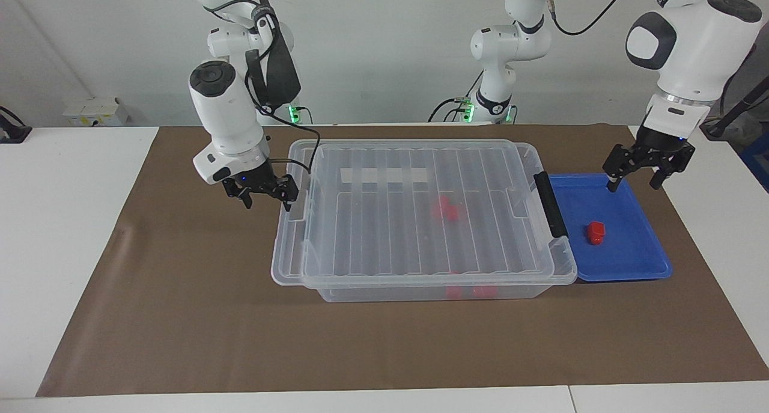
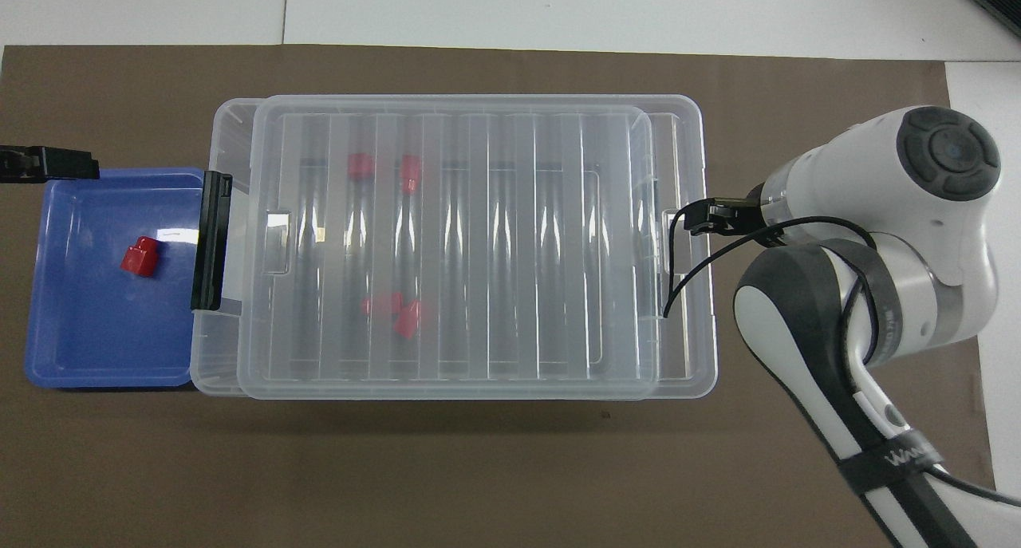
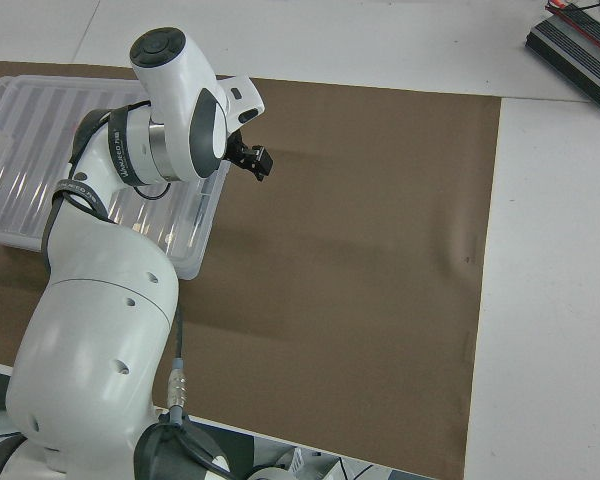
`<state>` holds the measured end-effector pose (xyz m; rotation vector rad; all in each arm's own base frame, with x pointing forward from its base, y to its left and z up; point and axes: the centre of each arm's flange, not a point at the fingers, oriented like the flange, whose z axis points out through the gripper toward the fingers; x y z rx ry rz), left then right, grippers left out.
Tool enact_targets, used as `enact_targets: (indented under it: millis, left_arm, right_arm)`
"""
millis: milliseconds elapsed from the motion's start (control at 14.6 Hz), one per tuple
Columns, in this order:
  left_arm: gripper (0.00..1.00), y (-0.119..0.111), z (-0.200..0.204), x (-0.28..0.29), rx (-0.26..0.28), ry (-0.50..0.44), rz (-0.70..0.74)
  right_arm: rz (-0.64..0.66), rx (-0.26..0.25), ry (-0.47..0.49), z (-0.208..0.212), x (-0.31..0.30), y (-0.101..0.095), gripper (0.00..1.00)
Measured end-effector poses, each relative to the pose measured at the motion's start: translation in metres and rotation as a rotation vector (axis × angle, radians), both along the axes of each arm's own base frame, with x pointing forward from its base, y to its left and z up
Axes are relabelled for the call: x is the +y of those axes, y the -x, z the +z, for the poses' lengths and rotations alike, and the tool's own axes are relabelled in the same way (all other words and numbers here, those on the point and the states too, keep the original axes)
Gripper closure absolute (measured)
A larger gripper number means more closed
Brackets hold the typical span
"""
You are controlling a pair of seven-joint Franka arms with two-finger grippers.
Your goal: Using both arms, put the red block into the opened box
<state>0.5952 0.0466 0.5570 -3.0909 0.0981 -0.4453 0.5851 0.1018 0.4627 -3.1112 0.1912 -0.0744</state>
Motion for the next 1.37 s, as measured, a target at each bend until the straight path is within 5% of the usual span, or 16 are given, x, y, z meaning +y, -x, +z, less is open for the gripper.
enact_targets:
  millis: [344, 756, 1374]
  left_arm:
    - [0.00, -0.005, -0.068, 0.031, -0.078, -0.070, -0.117]
    - [0.00, 0.052, -0.198, 0.079, 0.058, -0.052, -0.046]
    - [0.00, 0.044, -0.223, 0.040, 0.093, -0.034, -0.069]
  right_arm:
    - [0.015, 0.004, 0.006, -0.002, -0.063, -0.006, 0.03]
    - [0.020, 0.007, 0.011, -0.003, -0.127, -0.006, 0.01]
    - [0.044, 0.036, 0.010, -0.005, -0.171, 0.001, 0.01]
